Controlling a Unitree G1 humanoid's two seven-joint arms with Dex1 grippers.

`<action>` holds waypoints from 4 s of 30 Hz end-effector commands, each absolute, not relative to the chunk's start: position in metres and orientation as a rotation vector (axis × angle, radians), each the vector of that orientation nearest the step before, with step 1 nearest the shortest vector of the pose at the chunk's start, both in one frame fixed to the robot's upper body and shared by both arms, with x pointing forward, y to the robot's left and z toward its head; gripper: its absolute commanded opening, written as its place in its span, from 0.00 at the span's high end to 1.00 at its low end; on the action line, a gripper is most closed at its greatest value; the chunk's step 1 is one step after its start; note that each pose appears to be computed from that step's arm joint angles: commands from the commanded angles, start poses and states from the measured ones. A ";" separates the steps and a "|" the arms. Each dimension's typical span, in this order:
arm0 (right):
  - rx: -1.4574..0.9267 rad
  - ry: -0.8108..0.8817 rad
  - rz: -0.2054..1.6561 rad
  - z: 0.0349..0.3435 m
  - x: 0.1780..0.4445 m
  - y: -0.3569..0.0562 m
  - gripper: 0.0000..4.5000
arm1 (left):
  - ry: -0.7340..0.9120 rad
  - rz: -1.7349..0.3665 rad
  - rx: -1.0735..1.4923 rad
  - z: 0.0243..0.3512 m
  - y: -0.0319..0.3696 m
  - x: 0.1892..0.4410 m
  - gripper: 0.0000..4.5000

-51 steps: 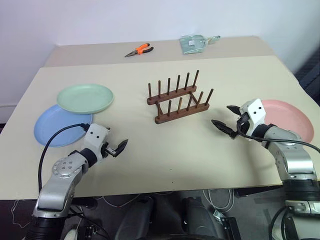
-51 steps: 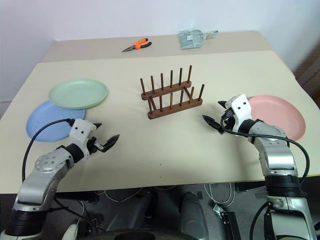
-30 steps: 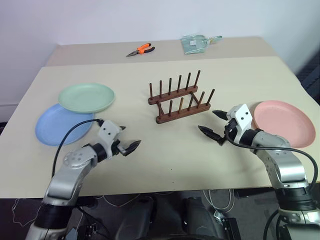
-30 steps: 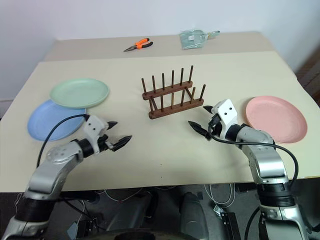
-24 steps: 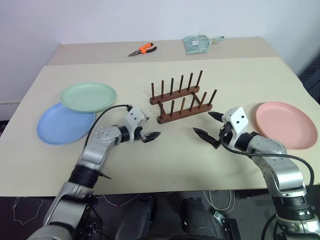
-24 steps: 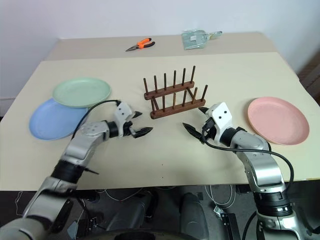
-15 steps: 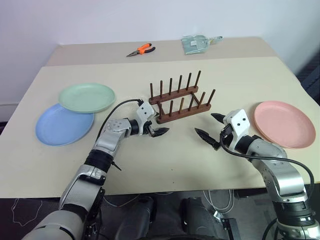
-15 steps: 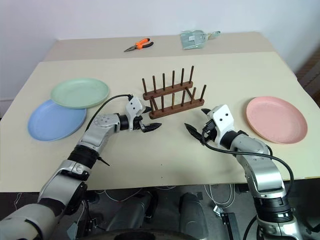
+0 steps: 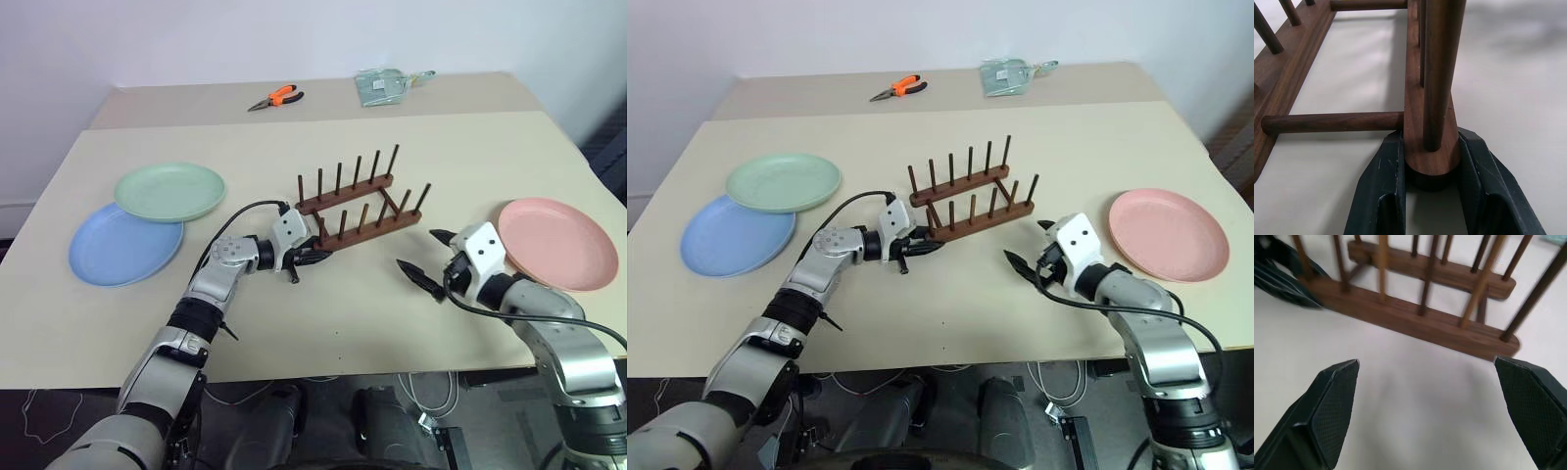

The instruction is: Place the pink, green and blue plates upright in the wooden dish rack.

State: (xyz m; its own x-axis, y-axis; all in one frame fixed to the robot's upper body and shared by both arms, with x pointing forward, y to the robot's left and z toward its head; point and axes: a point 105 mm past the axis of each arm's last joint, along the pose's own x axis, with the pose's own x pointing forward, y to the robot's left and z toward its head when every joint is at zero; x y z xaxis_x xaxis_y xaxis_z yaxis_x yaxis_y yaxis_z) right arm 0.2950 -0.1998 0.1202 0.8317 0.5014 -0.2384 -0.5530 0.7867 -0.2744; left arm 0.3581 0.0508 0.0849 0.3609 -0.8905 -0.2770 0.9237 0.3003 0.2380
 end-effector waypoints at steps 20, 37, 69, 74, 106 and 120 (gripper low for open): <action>-0.417 0.258 0.604 0.105 0.275 -0.223 0.53 | 0.287 -1.272 0.297 0.076 0.088 0.296 0.64; -0.546 0.220 0.458 0.089 0.347 -0.209 1.00 | 0.274 -0.810 0.287 0.056 0.050 0.361 0.99; -0.776 0.374 0.041 0.112 0.314 -0.334 0.23 | 0.088 -1.051 0.143 0.097 0.035 0.330 0.99; -0.771 0.373 0.022 0.113 0.319 -0.334 0.81 | 0.089 -1.067 0.136 0.099 0.035 0.324 0.99; 0.436 -0.303 0.689 0.284 0.322 -0.156 1.00 | 0.006 -1.056 0.079 0.129 0.050 0.306 0.99; 0.637 -0.235 0.658 0.271 0.351 -0.183 0.92 | 0.012 -1.064 0.088 0.130 0.051 0.304 0.99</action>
State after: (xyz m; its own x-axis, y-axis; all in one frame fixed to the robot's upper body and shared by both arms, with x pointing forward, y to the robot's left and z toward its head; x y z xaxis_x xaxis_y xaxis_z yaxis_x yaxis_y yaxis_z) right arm 0.3538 -0.1807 0.2582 0.7952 0.4920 0.3544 -0.6060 0.6244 0.4929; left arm 0.3074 0.0531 0.1198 0.4985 -0.8630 -0.0821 0.8669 0.4968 0.0408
